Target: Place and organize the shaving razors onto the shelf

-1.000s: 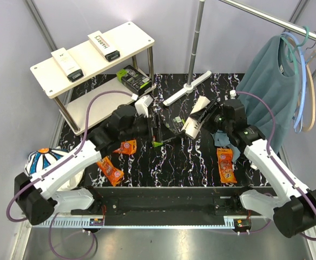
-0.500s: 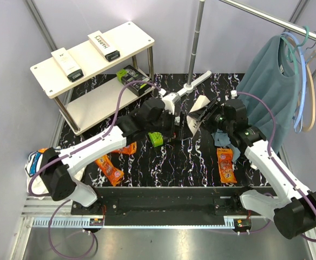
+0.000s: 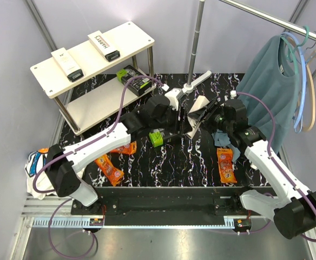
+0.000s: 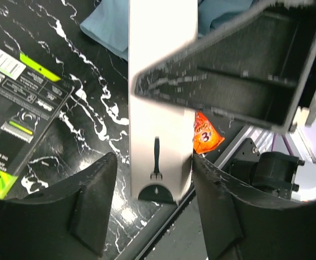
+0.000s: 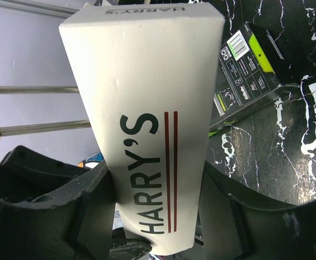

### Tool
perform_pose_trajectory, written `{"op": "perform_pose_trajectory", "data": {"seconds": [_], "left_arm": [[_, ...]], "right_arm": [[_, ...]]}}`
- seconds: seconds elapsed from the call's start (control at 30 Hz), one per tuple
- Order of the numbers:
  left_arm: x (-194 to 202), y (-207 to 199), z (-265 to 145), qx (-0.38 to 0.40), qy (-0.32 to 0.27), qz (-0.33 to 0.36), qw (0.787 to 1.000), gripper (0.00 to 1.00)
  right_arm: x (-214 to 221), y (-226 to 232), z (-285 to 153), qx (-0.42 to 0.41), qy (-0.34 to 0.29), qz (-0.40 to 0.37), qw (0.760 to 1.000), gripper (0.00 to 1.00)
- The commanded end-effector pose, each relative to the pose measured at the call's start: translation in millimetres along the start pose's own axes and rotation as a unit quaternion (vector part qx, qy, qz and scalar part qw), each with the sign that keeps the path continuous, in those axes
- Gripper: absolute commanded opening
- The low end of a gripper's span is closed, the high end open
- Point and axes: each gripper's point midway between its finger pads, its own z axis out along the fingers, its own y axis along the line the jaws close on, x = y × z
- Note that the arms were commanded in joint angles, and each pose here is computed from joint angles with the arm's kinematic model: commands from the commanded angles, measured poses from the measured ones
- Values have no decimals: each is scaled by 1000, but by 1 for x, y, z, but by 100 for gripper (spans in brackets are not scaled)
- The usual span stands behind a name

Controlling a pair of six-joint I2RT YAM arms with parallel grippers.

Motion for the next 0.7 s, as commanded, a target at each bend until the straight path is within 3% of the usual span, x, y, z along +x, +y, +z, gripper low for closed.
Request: {"op": "perform_pose_trajectory", "data": {"seconds": [0.0,0.1,0.23,0.4,0.47,0.6,0.67], "left_arm": [[-21,-14,9,27,-25,13,999,59],[-16,-13,16,32,-16,10,999,56],[-15,-14,18,35,-14,12,999,29],[-19,-15,13,34,-24,16,999,22],[-20,-15,12,33,-24,17,999,20],[-23,-17,7,36,-30,18,999,15],[-23,-18,6,36,-30,18,999,14]], "right_arm": [[-1,18,-5,-36,2,-8,999,59],[0,16,-5,-33,4,-8,999,59],[0,15,-5,-32,5,-10,999,59],[0,13,-6,-27,2,-12,1000,65],[-2,12,-7,-23,-2,-12,1000,72],[-6,6,-11,-6,-19,-10,1000,97],[-9,6,-16,-4,-29,-9,1000,99]]}}
